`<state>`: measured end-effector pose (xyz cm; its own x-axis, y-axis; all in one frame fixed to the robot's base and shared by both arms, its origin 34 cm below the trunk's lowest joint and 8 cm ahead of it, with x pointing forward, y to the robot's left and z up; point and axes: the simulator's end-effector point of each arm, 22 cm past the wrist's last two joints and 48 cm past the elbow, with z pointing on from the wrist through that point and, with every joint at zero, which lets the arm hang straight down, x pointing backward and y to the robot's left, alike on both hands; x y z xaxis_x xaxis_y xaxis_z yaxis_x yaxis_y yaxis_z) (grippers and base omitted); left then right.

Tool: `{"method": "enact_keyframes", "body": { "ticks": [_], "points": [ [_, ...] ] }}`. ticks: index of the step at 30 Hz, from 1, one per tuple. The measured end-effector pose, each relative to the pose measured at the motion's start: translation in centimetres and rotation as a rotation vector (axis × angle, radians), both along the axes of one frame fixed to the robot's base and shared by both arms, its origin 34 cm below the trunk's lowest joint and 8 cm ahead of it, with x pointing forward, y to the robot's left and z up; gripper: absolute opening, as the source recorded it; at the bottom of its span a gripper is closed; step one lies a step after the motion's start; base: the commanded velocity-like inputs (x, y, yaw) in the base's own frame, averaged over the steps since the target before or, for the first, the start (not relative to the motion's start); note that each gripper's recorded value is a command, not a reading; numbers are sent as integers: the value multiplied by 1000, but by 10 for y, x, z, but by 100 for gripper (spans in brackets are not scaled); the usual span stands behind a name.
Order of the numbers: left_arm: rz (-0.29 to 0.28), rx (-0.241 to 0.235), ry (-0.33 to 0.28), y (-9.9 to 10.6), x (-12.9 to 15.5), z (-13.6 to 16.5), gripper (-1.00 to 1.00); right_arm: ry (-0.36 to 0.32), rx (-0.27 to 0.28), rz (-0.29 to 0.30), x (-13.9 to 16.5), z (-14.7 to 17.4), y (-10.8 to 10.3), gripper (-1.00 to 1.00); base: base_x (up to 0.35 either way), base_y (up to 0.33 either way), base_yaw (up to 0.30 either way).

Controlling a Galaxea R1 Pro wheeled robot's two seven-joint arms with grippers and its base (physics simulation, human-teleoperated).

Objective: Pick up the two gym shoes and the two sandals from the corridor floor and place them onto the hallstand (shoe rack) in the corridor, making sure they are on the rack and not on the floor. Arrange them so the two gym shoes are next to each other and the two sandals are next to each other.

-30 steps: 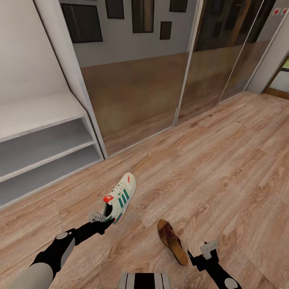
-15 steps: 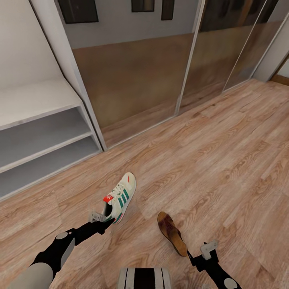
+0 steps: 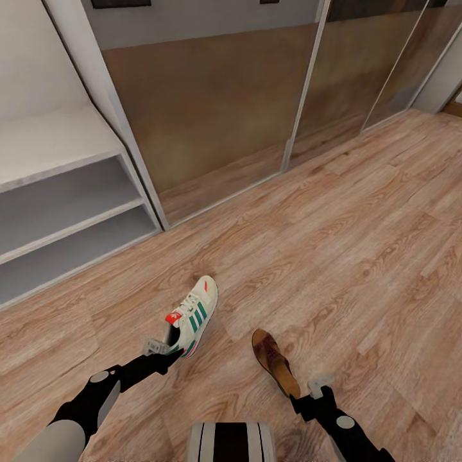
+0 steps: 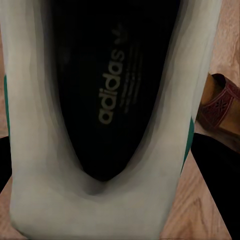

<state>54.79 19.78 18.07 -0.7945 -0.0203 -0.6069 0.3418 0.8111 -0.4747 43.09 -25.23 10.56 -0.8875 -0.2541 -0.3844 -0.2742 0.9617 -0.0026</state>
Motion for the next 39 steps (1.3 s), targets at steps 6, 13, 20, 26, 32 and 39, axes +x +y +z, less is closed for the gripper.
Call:
{"method": "enact_keyframes", "body": {
  "ticks": [6, 13, 20, 26, 32, 39],
  "points": [
    [-4, -2, 16, -2, -6, -8, -100, 17, -6, -7, 4, -2, -1, 100, 0, 0, 0],
    [-5, -3, 15, -3, -6, -8, -100, 10, -11, -10, 9, 0, -4, 100, 0, 0, 0],
    [-10, -4, 29, -5, -11, -14, -100, 18, -11, -10, 6, -4, -4, 100, 0, 0, 0],
    [-11, -6, 45, -6, -16, -21, -100, 19, -5, -1, 2, -9, -1, 100, 0, 0, 0],
    [-12, -6, 42, -7, -16, -21, -100, -78, 20, 24, 20, 0, 7, 100, 0, 0, 0],
    [-13, -5, 41, -6, -16, -21, -100, -125, 27, 38, 27, 4, 7, 100, 0, 0, 0]
  ]
}}
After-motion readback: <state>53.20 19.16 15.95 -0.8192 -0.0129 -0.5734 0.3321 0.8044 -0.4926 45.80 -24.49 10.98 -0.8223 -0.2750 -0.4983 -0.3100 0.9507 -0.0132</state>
